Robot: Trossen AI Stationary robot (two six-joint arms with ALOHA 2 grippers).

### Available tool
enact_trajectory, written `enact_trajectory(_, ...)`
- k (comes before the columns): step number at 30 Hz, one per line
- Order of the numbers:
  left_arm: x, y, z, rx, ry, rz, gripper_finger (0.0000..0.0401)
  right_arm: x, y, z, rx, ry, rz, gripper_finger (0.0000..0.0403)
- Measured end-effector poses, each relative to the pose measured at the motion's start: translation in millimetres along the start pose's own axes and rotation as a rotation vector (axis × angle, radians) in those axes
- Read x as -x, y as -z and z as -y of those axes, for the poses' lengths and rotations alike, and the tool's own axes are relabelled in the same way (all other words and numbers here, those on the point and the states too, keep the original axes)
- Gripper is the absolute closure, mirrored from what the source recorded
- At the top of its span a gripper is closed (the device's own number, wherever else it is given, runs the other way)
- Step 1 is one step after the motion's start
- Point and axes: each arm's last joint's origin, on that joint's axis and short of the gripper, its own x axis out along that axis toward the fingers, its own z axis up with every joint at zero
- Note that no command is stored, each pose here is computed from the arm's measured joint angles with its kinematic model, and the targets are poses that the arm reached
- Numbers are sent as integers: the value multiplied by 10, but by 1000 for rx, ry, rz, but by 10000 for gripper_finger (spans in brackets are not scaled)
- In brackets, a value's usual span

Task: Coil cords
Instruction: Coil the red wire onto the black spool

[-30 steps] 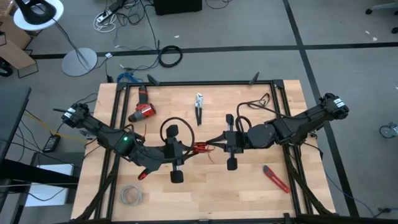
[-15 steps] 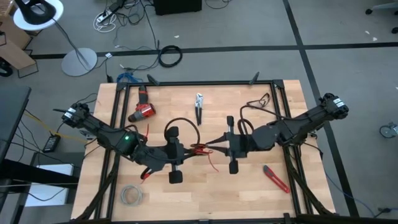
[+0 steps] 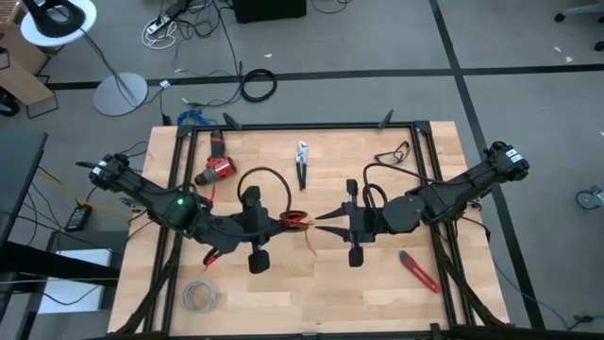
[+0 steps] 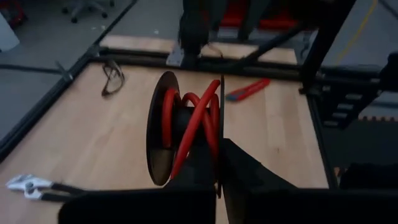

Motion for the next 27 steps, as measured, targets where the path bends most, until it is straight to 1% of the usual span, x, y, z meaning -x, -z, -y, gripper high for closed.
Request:
enact_trajectory(8,49,-92,-4,-4,6,80,395,24,6,-52,-19,-24,-8,321)
enact_trajectory(19,49,-146,0,3,17,126,395,22,10,-65,-44,-27,-10,321)
enact_trajectory(27,54,-188,8,2,20,164,395,-164,108,-128,-29,-11,-38,321)
